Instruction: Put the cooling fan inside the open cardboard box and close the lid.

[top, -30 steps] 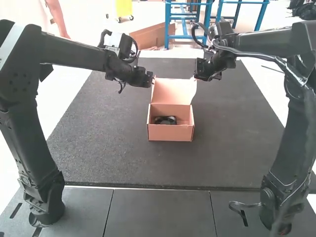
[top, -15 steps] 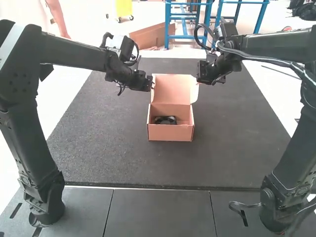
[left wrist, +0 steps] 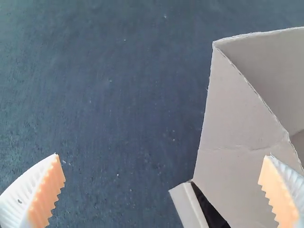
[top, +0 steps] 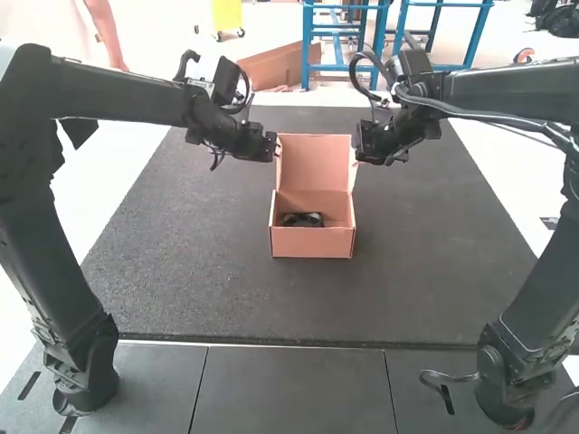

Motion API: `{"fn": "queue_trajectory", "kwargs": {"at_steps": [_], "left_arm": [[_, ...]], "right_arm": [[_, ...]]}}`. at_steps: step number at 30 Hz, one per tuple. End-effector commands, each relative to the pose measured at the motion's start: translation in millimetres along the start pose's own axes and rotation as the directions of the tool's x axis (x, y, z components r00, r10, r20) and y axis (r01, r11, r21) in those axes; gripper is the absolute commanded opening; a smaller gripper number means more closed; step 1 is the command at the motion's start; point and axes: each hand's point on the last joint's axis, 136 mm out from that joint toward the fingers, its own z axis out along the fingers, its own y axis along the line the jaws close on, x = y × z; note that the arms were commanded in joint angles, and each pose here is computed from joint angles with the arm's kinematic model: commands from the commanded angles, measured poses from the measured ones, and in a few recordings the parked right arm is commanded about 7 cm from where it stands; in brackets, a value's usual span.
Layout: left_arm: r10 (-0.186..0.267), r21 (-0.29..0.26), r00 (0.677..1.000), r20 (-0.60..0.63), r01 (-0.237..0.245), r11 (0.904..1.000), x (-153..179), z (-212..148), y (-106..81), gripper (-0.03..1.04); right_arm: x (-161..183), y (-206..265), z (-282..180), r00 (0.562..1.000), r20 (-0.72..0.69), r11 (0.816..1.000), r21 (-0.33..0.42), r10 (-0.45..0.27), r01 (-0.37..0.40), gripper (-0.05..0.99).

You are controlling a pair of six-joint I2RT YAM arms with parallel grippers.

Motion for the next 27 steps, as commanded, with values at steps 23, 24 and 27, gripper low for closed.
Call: {"fn": "queue_trajectory", "kwargs": {"at_steps": [23, 24, 27], "left_arm": [[0.011, 0.048, 1.000, -0.013, -0.010, 0.9988, 33.1, -19.1, -18.0, 0.97], [0.011, 0.048, 1.000, -0.013, -0.010, 0.9988, 33.9, -20.5, -17.9, 0.97], [0.012, 0.047, 1.000, -0.024, -0.011, 0.9988, 40.6, -23.0, -17.1, 0.97]], "right_arm": [[52.8, 29.5, -5.8, 0.992, -0.130, 0.994, -0.113, -0.010, -0.005, -0.01], [58.8, 30.4, -4.5, 0.989, -0.146, 0.994, -0.113, -0.013, -0.004, -0.01], [70.9, 28.6, -2.1, 0.985, -0.174, 0.994, -0.109, -0.016, -0.003, -0.01]]}}
